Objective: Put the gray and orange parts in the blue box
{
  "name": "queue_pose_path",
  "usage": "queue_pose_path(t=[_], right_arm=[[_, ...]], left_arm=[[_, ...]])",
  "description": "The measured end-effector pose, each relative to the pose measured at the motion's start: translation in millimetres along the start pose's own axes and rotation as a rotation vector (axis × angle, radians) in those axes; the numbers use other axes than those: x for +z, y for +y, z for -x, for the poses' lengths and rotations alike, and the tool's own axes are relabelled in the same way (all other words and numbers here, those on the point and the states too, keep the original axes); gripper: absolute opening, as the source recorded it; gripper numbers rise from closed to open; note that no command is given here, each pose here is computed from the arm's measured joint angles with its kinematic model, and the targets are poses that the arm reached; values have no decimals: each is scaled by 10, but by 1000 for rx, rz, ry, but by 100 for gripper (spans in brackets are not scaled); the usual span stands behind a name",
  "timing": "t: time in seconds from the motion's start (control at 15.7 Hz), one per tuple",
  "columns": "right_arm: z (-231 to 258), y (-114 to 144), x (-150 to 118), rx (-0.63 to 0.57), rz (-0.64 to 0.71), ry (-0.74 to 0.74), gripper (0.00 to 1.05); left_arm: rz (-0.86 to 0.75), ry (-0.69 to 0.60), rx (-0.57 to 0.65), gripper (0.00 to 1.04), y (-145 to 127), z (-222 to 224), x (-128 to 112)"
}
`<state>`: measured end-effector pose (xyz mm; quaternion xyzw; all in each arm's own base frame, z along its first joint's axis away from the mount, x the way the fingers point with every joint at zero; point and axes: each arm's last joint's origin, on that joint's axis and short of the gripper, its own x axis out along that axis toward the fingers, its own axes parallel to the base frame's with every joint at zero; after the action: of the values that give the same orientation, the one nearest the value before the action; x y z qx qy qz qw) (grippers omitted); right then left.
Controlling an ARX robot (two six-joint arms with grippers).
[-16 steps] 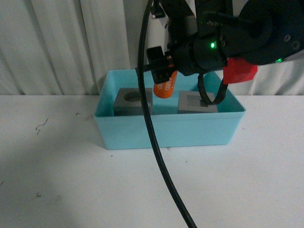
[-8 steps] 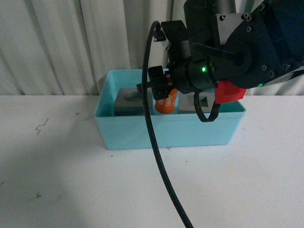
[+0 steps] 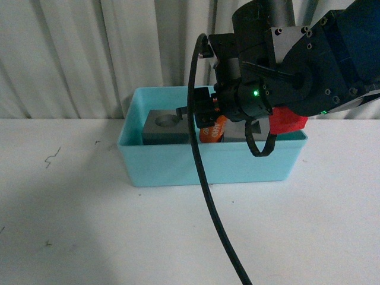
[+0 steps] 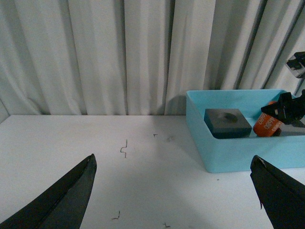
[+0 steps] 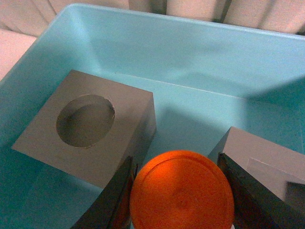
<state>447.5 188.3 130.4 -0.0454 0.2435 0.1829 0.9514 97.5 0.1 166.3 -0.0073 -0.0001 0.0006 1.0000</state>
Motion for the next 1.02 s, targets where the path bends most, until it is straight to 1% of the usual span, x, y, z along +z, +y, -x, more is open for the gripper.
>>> queue_pose_path(t=[0.06,0.19,0.26,0.38,0.45,0.51,0.57,0.64,0.7,0.83,1.02], right_arm=[[-7,2,-13,1,-1,5,50],[-11,0,-5,1,-17,-14,69],[-3,-4,10,0,-24,-34,76],[166,-15,48,-7,-31,-87,96],[289,-25,87,-7,-38,-117,100],[503,-56,174,-12,-44,-172,98],[1312,-223,428,-34,-61,-340,98],[2327,-363,-21,-107,-68,-278,98],[2806,-286,-572,-153,-106,-122,98],[3225,-151,-827,-182,-167,-104,98],[3359,-92,-910,-185,-188,-100,98]], left_arm=[[0,0,0,98,0,0,0],[0,0,0,98,0,0,0],[0,0,0,98,0,0,0],[0,0,0,98,0,0,0],[0,0,0,98,0,0,0],[0,0,0,98,0,0,0],[0,0,0,98,0,0,0],[0,0,0,98,0,0,0],[0,1,0,98,0,0,-1],[0,0,0,98,0,0,0],[0,0,0,98,0,0,0]])
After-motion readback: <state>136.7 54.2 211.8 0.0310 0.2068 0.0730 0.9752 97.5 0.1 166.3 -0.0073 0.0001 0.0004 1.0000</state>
